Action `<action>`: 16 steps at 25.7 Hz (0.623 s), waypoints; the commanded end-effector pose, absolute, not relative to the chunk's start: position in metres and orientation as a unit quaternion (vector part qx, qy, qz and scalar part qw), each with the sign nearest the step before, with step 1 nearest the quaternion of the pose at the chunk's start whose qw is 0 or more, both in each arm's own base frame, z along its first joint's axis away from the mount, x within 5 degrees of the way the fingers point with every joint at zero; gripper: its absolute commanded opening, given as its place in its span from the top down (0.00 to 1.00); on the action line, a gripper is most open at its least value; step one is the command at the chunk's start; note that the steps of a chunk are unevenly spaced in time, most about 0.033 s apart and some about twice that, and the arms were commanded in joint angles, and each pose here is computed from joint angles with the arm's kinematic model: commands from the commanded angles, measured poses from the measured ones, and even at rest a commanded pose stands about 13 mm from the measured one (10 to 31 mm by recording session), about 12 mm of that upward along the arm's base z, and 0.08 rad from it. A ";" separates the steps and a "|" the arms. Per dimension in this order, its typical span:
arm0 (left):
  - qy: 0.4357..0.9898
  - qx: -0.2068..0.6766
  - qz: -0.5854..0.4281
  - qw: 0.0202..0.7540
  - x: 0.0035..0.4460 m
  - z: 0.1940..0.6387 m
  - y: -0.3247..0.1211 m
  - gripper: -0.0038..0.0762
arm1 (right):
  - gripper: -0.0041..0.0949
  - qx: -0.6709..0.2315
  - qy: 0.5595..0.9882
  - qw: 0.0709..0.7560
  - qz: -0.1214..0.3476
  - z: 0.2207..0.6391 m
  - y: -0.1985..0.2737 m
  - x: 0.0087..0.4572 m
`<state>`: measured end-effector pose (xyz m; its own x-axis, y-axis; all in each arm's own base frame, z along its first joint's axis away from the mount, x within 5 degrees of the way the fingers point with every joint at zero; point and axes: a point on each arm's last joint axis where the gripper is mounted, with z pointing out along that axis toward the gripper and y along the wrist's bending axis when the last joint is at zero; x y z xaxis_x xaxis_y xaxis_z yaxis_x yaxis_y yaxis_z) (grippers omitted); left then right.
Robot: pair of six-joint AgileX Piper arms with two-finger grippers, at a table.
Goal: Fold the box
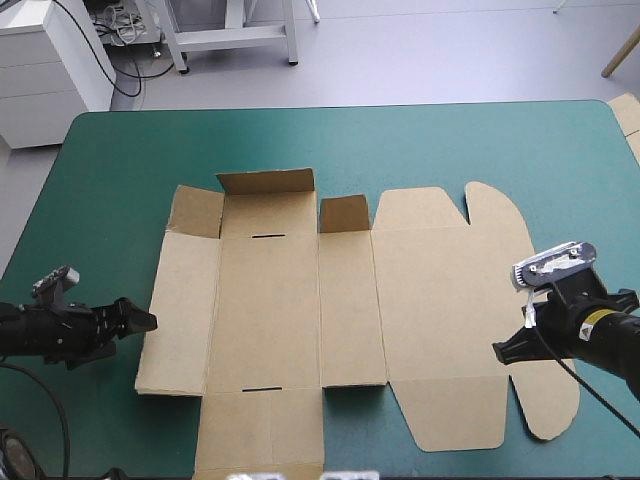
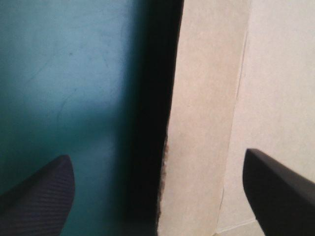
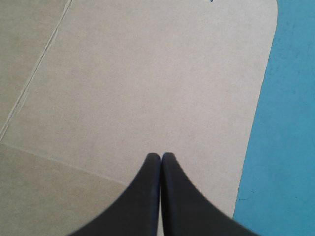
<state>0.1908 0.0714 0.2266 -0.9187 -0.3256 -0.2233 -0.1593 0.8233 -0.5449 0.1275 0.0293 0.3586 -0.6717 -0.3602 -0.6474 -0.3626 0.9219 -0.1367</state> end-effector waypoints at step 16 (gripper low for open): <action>0.933 -0.120 -0.296 0.166 0.192 0.211 0.053 0.14 | 0.97 -0.202 0.899 0.388 0.002 0.369 0.030 0.129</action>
<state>0.1876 0.0616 0.2091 -0.9179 -0.3267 -0.2252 -0.1503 0.8115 -0.5647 0.1273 0.0301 0.3586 -0.6679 -0.3664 -0.6478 -0.3735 0.9179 -0.1341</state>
